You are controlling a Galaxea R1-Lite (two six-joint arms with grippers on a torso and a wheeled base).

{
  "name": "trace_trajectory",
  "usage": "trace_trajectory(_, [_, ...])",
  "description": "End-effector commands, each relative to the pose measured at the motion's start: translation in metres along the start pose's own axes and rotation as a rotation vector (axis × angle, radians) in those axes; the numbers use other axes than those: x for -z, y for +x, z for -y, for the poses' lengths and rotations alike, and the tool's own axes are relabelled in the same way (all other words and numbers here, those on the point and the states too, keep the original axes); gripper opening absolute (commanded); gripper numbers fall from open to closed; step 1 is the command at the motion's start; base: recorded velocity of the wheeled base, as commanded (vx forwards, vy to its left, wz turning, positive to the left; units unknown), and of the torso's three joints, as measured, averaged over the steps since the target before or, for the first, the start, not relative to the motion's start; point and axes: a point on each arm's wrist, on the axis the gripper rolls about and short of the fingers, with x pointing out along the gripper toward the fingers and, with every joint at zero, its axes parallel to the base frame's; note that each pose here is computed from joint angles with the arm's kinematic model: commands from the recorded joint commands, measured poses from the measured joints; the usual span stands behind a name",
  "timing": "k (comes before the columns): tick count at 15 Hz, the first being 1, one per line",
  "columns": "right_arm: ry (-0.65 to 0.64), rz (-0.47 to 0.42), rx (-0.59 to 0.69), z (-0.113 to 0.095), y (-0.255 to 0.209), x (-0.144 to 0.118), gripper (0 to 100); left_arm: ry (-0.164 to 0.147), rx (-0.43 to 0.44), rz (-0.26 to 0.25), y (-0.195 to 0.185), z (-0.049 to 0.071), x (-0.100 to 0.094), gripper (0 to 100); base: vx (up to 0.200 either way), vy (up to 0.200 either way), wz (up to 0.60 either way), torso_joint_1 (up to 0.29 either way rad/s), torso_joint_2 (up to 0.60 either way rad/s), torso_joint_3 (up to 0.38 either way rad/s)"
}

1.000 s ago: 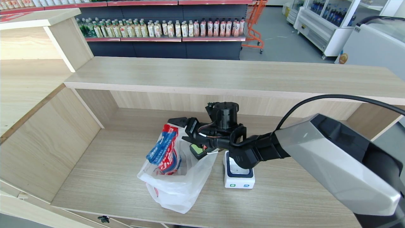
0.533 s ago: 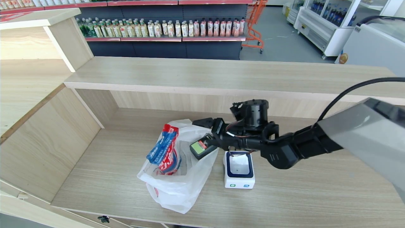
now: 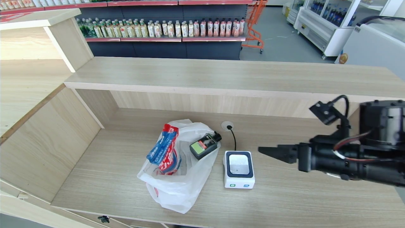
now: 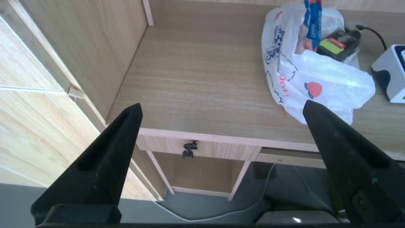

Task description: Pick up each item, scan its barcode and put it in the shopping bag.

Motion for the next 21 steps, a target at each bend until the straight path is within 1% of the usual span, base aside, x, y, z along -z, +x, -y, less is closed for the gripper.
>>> trace_trajectory(1, [-0.140, 0.078, 0.403, 0.007, -0.093, 0.039, 100, 0.000, 0.001, 0.000, 0.000, 0.000, 0.000, 100, 0.000, 0.000, 0.00, 0.000, 0.00, 0.000])
trace_trajectory(2, [-0.137, 0.109, 0.463, 0.005, -0.108, 0.049, 100, 0.000, 0.001, 0.002, 0.000, 0.000, 0.000, 100, 0.000, 0.000, 0.00, 0.000, 0.00, 0.000])
trace_trajectory(3, [-0.133, 0.166, 0.530, 0.002, -0.134, 0.072, 100, 0.000, 0.001, 0.000, 0.000, 0.000, 0.000, 100, 0.000, 0.000, 0.00, 0.000, 0.00, 0.000])
trace_trajectory(4, [-0.128, 0.191, 0.561, 0.000, -0.145, 0.085, 100, 0.000, 0.001, 0.000, 0.000, 0.000, 0.000, 100, 0.000, 0.000, 0.00, 0.000, 0.00, 0.000])
trace_trajectory(5, [-0.123, 0.268, 0.631, -0.007, -0.165, 0.118, 100, 0.000, 0.001, 0.000, 0.000, 0.000, 0.000, 100, 0.000, 0.000, 0.00, 0.000, 0.00, 0.000])
trace_trajectory(6, [-0.128, 0.295, 0.643, -0.011, -0.173, 0.135, 100, 0.000, 0.001, 0.000, 0.000, 0.000, 0.000, 100, 0.000, 0.000, 0.00, 0.000, 0.00, 0.000])
trace_trajectory(7, [-0.136, 0.342, 0.672, -0.016, -0.182, 0.169, 100, 0.000, 0.001, 0.000, 0.000, 0.000, 0.000, 100, 0.000, 0.000, 0.00, 0.000, 0.00, 0.000])
trace_trajectory(8, [-0.139, 0.349, 0.744, -0.015, -0.182, 0.192, 100, 0.000, 0.001, 0.000, 0.000, 0.000, 0.000, 100, 0.000, 0.000, 0.00, 0.000, 0.00, 0.000])
trace_trajectory(9, [-0.112, 0.352, 0.796, -0.016, -0.184, 0.201, 100, 0.000, 0.001, 0.000, 0.000, 0.000, 0.000, 100, 0.000, 0.000, 0.00, 0.000, 0.00, 0.000])
trace_trajectory(10, [-0.105, 0.353, 0.784, -0.017, -0.185, 0.201, 100, -0.002, 0.001, 0.000, 0.000, 0.000, 0.000, 100, 0.000, 0.000, 0.00, 0.000, 0.00, 0.000])
trace_trajectory(12, [-0.138, 0.423, 0.742, -0.018, -0.188, 0.205, 100, 0.000, 0.001, 0.000, 0.000, 0.000, 0.000, 100, 0.000, 0.000, 0.00, 0.000, 0.00, 0.000])
trace_trajectory(15, [-0.146, 0.421, 0.743, -0.018, -0.189, 0.204, 100, 0.000, 0.001, 0.000, 0.000, 0.000, 0.000, 100, 0.000, 0.000, 0.00, 0.000, 0.00, 0.000])
trace_trajectory(16, [-0.139, 0.422, 0.744, -0.018, -0.189, 0.205, 0, -0.002, 0.001, 0.000, 0.000, 0.000, 0.000, 100, 0.000, 0.000, 0.00, 0.000, 0.00, 0.000])
trace_trajectory(21, [-0.132, 0.425, 0.742, -0.018, -0.189, 0.204, 0, 0.000, 0.001, 0.000, 0.000, 0.000, 0.000, 100, 0.000, 0.000, 0.00, 0.000, 0.00, 0.000])
